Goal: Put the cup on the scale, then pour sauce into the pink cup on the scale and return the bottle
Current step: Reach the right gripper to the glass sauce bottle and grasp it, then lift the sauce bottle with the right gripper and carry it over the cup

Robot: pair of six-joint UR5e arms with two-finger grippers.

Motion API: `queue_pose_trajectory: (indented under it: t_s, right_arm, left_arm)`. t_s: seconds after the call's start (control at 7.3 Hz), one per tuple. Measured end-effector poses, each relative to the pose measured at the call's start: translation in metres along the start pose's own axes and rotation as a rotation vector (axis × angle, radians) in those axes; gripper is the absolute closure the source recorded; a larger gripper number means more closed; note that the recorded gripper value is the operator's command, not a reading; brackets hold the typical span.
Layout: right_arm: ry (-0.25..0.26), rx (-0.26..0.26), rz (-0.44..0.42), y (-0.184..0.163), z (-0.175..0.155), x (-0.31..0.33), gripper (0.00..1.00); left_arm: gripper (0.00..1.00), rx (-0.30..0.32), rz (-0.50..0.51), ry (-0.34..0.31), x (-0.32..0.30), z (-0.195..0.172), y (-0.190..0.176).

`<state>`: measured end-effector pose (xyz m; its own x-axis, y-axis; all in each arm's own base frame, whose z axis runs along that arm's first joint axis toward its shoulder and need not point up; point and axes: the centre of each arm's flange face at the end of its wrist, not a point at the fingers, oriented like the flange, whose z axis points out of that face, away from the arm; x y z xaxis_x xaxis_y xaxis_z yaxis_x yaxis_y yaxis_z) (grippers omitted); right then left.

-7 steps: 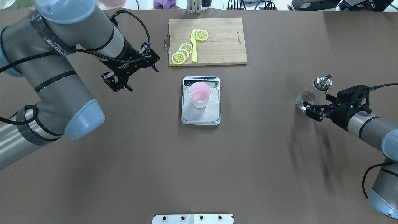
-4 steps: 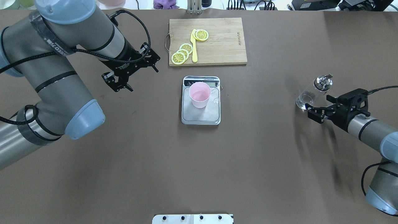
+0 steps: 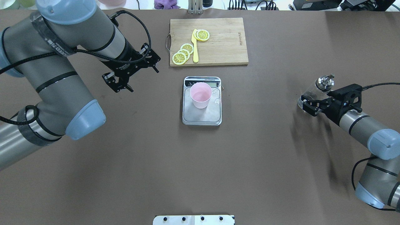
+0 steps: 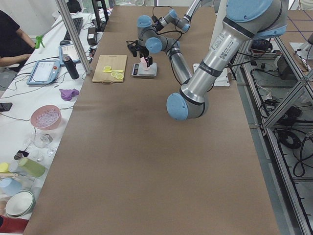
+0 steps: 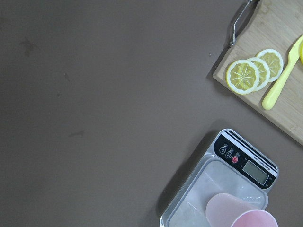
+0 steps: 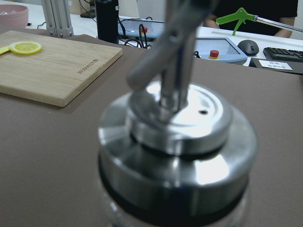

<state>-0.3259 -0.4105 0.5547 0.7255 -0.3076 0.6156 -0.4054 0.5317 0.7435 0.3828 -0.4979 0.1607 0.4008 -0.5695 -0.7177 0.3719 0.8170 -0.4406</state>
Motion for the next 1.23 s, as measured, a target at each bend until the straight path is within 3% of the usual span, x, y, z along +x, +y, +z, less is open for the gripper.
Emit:
queue_pose_trajectory:
  t_s: [0.41,0.55,0.68,0.82,0.96,1.1,1.23]
  right_arm:
    - [0.001,0.005,0.003,-0.0011,0.0012,-0.0007,0.09]
    - [0.003,0.006,0.004,-0.0007,0.0009,0.0001,0.16]
    - [0.005,0.008,0.006,-0.0008,0.0006,0.0007,0.30]
    - [0.006,0.015,0.012,-0.0023,-0.0001,0.0001,0.51]
    - [0.004,0.022,0.018,-0.0043,-0.0007,-0.0017,0.85]
    - [0.003,0.028,0.022,-0.0060,-0.0010,-0.0034,1.00]
    - [-0.002,0.035,0.026,-0.0085,-0.0021,-0.0052,1.00]
  left_arm:
    - [0.02,0.000,-0.001,-0.001,0.0004,0.0003,-0.0002]
    - [0.02,0.000,-0.001,-0.001,0.0002,0.0005,-0.0003]
    - [0.02,0.000,-0.001,-0.001,0.0002,0.0005,-0.0003]
    - [0.02,-0.001,-0.001,-0.001,0.0002,0.0005,-0.0002]
    - [0.02,-0.001,0.000,-0.001,0.0001,0.0005,-0.0002]
    - [0.02,-0.001,0.000,-0.001,0.0001,0.0005,-0.0002]
    - [0.02,-0.001,0.000,0.000,0.0003,0.0002,0.0001]
